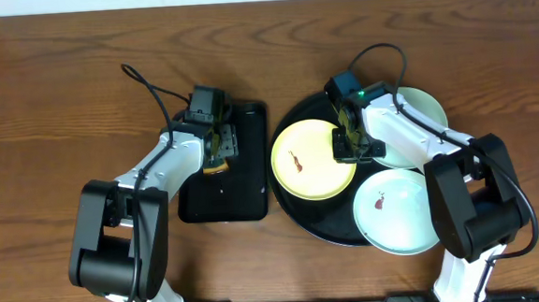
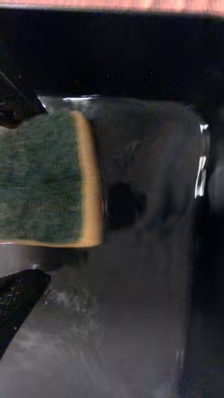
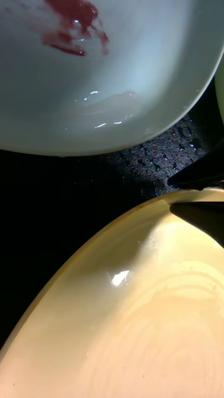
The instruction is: Clean dirty plates on tray and stack at the side
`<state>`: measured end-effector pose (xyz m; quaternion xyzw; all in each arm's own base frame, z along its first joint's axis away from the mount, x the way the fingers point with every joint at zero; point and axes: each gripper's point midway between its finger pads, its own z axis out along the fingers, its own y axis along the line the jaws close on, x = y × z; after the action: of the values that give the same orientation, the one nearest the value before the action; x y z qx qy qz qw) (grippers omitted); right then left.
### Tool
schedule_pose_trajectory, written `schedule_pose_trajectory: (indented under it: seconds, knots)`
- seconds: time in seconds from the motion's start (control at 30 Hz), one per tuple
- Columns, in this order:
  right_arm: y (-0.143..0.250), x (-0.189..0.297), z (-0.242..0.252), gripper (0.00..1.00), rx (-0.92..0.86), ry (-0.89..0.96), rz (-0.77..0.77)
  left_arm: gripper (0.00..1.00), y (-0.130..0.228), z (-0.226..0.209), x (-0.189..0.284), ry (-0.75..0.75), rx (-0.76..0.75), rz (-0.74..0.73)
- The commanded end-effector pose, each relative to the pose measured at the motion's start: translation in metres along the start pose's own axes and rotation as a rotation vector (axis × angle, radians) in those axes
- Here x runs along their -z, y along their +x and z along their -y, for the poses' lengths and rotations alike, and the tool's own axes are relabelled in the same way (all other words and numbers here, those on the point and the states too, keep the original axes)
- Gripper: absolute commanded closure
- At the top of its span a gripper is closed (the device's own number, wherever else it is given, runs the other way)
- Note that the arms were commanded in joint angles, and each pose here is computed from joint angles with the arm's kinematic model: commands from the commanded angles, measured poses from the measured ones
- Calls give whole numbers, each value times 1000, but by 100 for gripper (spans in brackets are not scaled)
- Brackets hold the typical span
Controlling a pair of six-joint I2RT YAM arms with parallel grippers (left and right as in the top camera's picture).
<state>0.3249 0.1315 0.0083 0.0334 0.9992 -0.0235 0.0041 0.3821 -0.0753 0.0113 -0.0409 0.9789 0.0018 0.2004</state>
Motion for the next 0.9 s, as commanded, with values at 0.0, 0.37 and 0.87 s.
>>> schedule_pose_trajectory:
  seconds: [0.0, 0.37, 0.87]
  knots:
    - [2, 0, 0, 92, 4, 10, 3, 27, -8, -3, -2, -23, 2, 32]
    - [2, 0, 0, 92, 4, 10, 3, 71, -9, -1, -10, -21, 2, 36]
    - [2, 0, 0, 95, 8, 10, 3, 36, 14, -11, 18, -45, 17, -54]
